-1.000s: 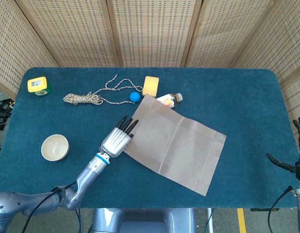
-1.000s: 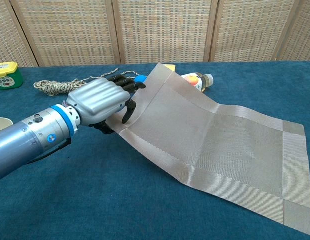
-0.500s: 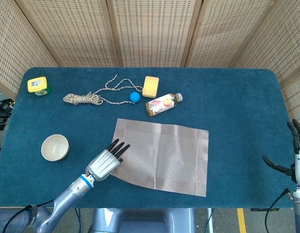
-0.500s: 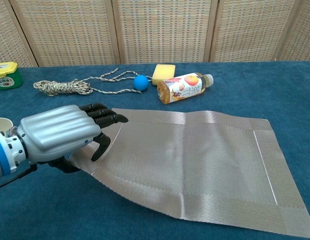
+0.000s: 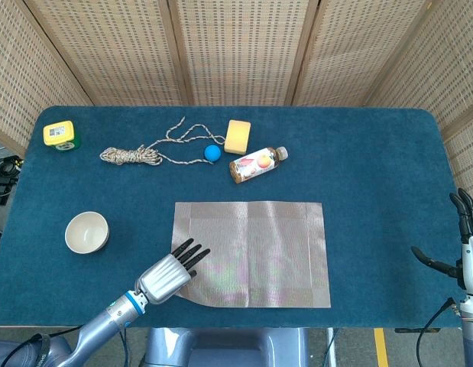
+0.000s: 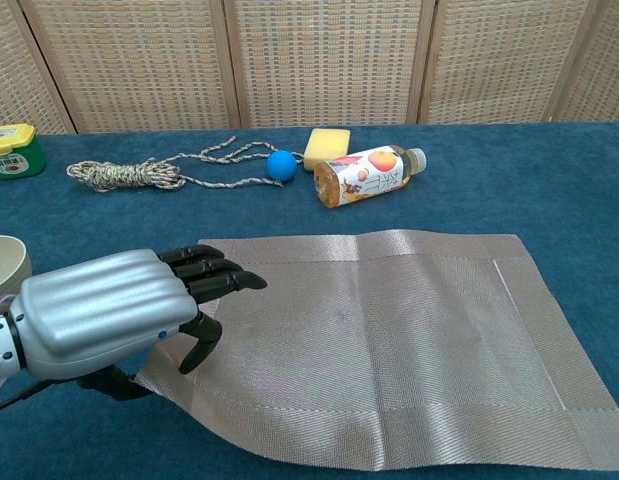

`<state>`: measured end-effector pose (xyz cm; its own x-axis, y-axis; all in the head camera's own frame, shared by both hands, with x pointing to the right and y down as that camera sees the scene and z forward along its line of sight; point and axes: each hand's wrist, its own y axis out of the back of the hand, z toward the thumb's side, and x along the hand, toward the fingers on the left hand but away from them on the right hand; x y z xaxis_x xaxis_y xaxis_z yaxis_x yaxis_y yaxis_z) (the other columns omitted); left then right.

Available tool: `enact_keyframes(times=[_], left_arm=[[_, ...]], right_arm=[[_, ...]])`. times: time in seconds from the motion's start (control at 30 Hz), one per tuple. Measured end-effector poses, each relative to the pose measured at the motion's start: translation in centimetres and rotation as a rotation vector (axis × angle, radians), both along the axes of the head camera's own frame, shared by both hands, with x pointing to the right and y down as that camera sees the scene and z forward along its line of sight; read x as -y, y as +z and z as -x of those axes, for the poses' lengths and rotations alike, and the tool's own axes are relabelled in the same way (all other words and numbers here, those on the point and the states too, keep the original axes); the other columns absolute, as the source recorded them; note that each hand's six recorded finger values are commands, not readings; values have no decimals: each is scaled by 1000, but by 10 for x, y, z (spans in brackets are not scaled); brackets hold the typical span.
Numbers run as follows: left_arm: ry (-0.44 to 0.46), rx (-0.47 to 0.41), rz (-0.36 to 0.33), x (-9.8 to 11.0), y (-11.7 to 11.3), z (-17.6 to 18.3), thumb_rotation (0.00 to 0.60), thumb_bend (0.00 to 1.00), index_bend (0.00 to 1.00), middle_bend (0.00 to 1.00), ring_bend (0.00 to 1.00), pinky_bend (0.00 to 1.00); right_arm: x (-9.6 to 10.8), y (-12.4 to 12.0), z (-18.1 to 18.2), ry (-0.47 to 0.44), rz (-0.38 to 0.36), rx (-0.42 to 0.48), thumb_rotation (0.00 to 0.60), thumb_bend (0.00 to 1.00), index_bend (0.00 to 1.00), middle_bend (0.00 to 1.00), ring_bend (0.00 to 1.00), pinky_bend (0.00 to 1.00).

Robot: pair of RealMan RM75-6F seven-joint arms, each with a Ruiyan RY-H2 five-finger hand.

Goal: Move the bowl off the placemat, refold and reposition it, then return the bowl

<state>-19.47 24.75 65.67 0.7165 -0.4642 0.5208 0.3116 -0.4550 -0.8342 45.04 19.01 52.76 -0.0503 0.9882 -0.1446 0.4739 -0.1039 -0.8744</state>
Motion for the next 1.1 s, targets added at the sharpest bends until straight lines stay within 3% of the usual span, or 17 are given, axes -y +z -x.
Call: enact_keyframes(times=[0.37, 0.43, 0.53, 0.63, 0.73, 0.83, 1.1], left_arm=[[21, -24, 30, -8, -1, 5, 600, 458, 707, 0, 0, 0], [24, -19, 35, -9, -1, 7, 600, 424, 642, 0, 0, 0], [30, -16, 44, -11, -2, 10, 600, 279, 397, 0, 0, 0], [28, -28, 48, -13, -6, 12, 600, 237, 215, 0, 0, 0], [13, -50, 52, -15, -12, 16, 600, 232, 92, 0, 0, 0], [-1, -66, 53, -16, -17, 21, 600, 231, 41, 0, 0, 0], [-113, -122, 44, -16, -42, 55, 600, 231, 36, 0, 0, 0]], right_arm=[[0, 1, 1, 1, 1, -11, 600, 218, 0, 0, 0, 0], [0, 1, 1, -1, -2, -18, 600, 219, 0, 0, 0, 0], [0, 0, 1, -1, -4, -20, 600, 219, 0, 0, 0, 0], [0, 0, 2, -4, -5, -20, 600, 218, 0, 0, 0, 0], [-1, 0, 5, -14, -6, -21, 600, 219, 0, 0, 0, 0], [-2, 0, 7, -22, -6, -25, 600, 219, 0, 0, 0, 0], [-6, -2, 16, -49, -13, -35, 600, 218, 0, 0, 0, 0]])
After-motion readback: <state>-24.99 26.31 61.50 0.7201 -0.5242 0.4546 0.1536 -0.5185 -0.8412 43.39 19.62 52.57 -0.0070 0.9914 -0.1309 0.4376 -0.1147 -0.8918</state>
